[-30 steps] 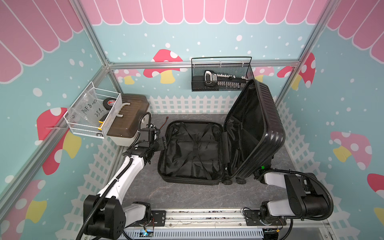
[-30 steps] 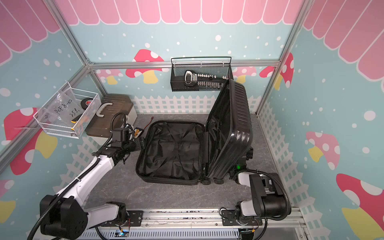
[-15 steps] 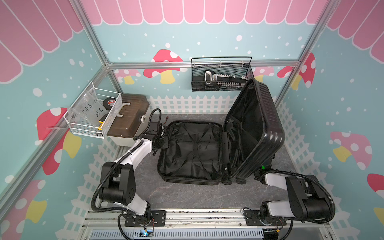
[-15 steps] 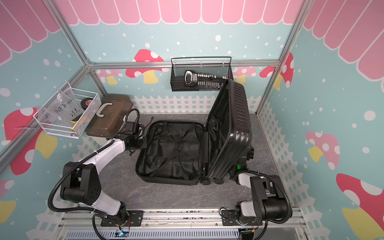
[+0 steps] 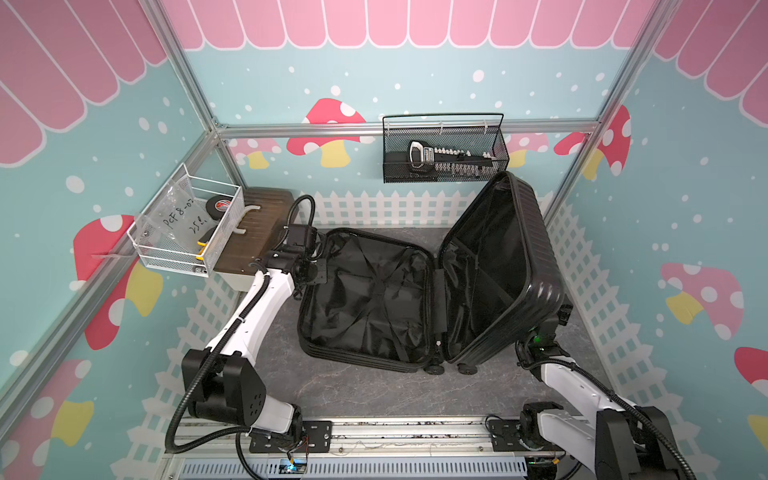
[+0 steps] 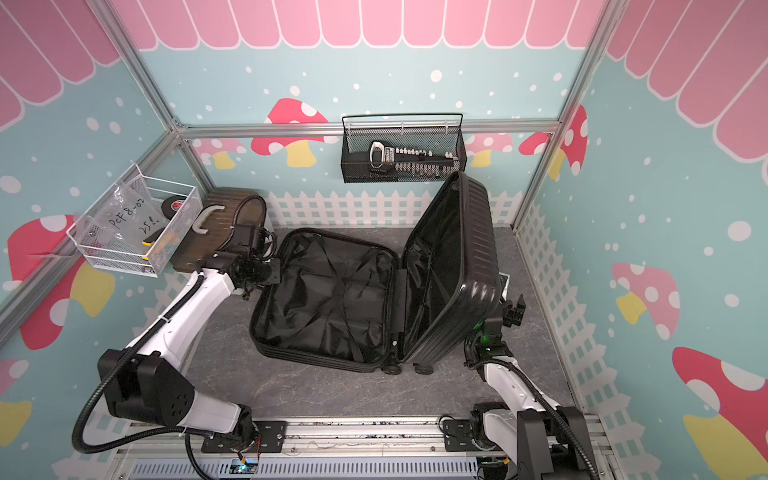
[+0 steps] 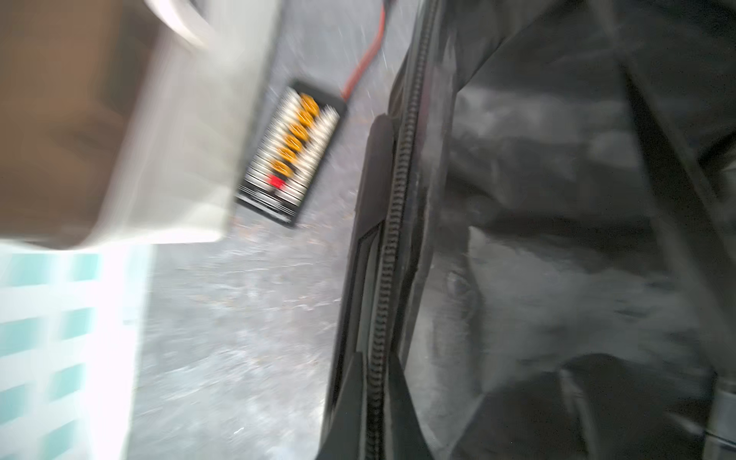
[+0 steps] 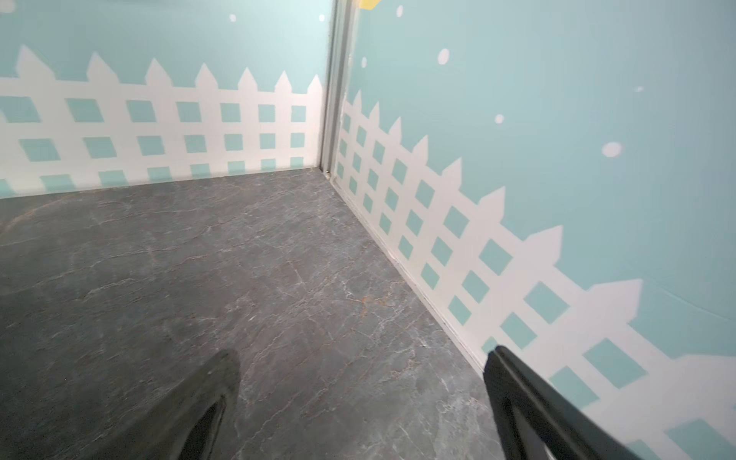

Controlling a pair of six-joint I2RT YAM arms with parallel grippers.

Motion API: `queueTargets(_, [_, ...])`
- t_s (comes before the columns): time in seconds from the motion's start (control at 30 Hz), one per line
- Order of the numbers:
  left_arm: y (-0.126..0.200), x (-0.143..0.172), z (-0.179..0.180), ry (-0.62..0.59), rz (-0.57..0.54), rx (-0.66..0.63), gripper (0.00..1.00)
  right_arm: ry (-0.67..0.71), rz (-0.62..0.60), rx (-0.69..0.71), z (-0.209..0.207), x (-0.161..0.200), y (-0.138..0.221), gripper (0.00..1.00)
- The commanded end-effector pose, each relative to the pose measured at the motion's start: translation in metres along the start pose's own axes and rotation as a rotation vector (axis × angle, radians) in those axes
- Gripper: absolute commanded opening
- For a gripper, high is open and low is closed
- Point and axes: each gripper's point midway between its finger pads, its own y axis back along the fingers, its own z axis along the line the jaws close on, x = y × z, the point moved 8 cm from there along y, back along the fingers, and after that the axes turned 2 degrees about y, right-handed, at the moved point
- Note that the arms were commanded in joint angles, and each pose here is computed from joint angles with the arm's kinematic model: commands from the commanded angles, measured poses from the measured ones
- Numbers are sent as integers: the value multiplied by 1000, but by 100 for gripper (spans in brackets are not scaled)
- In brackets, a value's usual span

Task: Close the suitcase zippers
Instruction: Close the suitcase at the center of the board.

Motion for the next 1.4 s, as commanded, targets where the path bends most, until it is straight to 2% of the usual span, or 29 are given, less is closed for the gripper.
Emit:
queueTargets(0.0, [64, -33, 22, 23, -172, -125, 0, -4, 21, 122, -14, -8, 5, 99])
queueTargets(0.3, [151, -75, 44, -3, -288, -286, 0, 52, 55, 196, -25, -34, 7, 99])
queueTargets(0.57, [194, -98, 42, -8, -383, -279, 0, 95, 115, 235, -29, -61, 5, 99])
queueTargets(0.67, [197, -100, 37, -19, -397, -256, 0, 86, 129, 117, -22, -72, 7, 99])
queueTargets(0.8, [193, -102, 31, -29, -394, -253, 0, 78, 191, -252, 13, -73, 8, 98])
queueTargets(0.9, [193, -103, 29, -33, -395, -251, 0, 66, 301, -416, 33, -61, 6, 97])
queueTargets(1.0, [193, -104, 28, -39, -398, -248, 0, 88, 398, -516, 48, -44, 4, 91])
queueTargets(1.1, [193, -104, 28, -42, -398, -248, 0, 98, 494, -597, 60, -26, 4, 76])
queueTargets(1.2, [194, -104, 28, -40, -403, -244, 0, 96, 581, -632, 67, -6, 4, 66])
queueTargets(1.37, [195, -105, 25, -41, -408, -225, 0, 98, 655, -637, 71, 12, 3, 62])
